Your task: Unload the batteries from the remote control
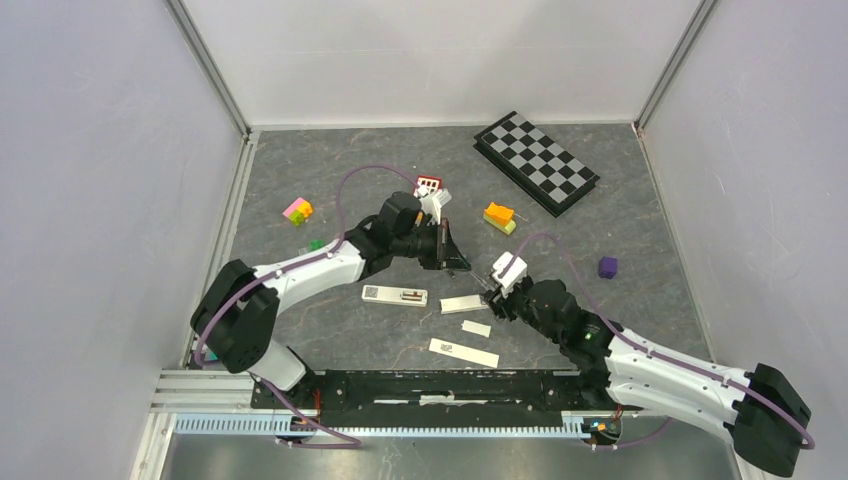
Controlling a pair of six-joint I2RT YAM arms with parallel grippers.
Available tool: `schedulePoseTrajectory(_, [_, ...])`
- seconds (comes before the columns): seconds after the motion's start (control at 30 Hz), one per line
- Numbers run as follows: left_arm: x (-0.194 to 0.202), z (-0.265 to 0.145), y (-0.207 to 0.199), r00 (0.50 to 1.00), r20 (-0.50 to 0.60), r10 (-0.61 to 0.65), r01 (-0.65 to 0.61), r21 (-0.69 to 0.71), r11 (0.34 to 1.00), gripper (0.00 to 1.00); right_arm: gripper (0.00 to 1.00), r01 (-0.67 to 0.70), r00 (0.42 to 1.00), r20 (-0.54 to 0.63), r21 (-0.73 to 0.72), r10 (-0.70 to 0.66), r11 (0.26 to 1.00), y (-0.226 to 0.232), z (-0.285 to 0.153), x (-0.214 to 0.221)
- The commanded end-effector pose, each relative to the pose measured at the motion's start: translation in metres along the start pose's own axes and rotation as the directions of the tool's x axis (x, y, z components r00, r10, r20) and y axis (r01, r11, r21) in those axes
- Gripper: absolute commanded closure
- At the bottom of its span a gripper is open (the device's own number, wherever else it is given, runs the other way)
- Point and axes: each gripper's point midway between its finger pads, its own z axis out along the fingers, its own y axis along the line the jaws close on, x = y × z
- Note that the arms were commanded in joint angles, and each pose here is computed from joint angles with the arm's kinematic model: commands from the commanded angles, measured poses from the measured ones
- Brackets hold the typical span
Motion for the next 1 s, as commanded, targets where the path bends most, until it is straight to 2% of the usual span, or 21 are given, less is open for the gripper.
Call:
schedulePoseTrajectory(0.0, [-0.024, -0.016, -0.022, 0.982, 0.137, 0.129, -0.136, 0.043, 0.990, 0.98, 0.35, -0.201, 0.970, 0.157, 0.101, 0.184, 0.974, -0.020, -0.005, -0.055])
schedulePoseTrajectory(0.17, [-0.037, -0.036, -0.026, 0.956, 0.243, 0.164, -0.177, 0.035, 0.984, 0.98, 0.20, -0.313, 0.929, 0.264, 0.193, 0.258, 0.930, -0.047, -0.018, -0.083])
schedulePoseTrajectory(0.23, [-0.041, -0.044, -0.026, 0.943, 0.282, 0.175, -0.191, 0.030, 0.981, 0.98, 0.15, -0.358, 0.906, 0.303, 0.177, 0.295, 0.917, -0.054, -0.023, -0.094])
schedulePoseTrajectory(0.3, [-0.046, -0.052, -0.027, 0.928, 0.326, 0.181, -0.201, 0.029, 0.979, 0.98, 0.12, -0.409, 0.872, 0.335, 0.100, 0.356, 0.907, -0.056, -0.025, -0.106])
schedulePoseTrajectory(0.53, [-0.052, -0.076, -0.039, 0.880, 0.426, 0.210, -0.256, 0.053, 0.965, 0.98, 0.11, -0.546, 0.739, 0.371, -0.160, 0.563, 0.822, -0.061, -0.033, -0.117])
schedulePoseTrajectory(0.73, [-0.051, -0.088, -0.052, 0.857, 0.467, 0.219, -0.295, 0.095, 0.951, 0.98, 0.10, -0.600, 0.564, 0.399, -0.403, 0.723, 0.691, -0.056, -0.049, -0.125])
schedulePoseTrajectory(0.83, [-0.049, -0.092, -0.060, 0.856, 0.466, 0.224, -0.313, 0.123, 0.942, 0.98, 0.09, -0.649, 0.473, 0.388, -0.455, 0.791, 0.610, -0.056, -0.051, -0.115])
schedulePoseTrajectory(0.97, [-0.048, -0.095, -0.072, 0.856, 0.466, 0.223, -0.337, 0.176, 0.925, 0.98, 0.09, -0.639, 0.475, 0.344, -0.498, 0.810, 0.586, -0.045, -0.051, -0.111])
